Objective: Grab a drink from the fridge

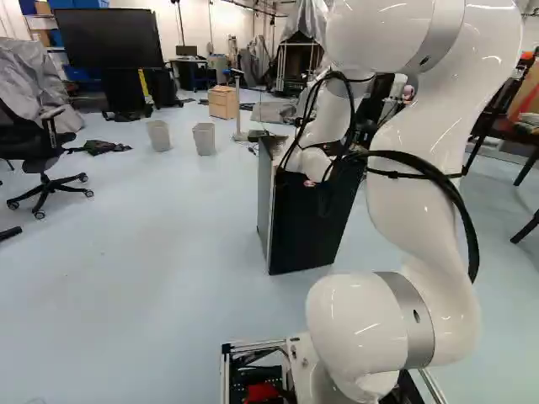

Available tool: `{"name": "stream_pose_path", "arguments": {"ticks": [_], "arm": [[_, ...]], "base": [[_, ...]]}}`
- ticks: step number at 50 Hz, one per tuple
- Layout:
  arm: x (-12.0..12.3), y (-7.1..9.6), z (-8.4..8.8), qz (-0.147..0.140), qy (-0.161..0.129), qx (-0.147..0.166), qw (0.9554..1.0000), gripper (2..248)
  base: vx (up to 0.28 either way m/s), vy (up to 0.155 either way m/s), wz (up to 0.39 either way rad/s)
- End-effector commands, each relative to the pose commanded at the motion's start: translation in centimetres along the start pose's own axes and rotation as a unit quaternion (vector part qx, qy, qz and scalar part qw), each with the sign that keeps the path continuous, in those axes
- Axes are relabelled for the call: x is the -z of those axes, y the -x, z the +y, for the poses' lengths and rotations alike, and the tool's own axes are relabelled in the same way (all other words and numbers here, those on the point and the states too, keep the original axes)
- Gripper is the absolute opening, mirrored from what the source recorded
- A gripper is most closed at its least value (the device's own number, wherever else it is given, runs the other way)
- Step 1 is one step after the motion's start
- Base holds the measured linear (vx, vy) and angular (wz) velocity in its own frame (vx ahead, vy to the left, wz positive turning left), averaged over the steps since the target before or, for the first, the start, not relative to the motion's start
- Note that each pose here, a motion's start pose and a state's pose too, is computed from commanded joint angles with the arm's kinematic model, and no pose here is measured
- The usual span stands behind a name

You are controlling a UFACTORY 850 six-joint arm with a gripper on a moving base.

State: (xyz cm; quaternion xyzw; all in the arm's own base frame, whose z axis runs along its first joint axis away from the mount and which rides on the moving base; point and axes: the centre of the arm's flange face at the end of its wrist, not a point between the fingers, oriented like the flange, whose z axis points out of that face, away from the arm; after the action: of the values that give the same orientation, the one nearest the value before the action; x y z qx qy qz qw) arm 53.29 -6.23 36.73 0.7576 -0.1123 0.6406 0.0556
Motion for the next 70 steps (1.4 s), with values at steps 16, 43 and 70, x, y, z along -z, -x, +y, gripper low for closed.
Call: {"name": "stream_pose_path", "arguments": {"ticks": [16,43,70], "arm": [[-0.8,0.0,0.0,0.002,0.001,0.000,1.0000,247],[-1.6,-0.1,-0.1,0.005,0.001,-0.001,1.0000,188],[-1.5,-0.7,-0.1,0.010,0.001,-0.002,0.9999,96]], "base": [[0.000,0.000,0.000],[0.000,0.000,0.000],[0.000,0.000,0.000]]}}
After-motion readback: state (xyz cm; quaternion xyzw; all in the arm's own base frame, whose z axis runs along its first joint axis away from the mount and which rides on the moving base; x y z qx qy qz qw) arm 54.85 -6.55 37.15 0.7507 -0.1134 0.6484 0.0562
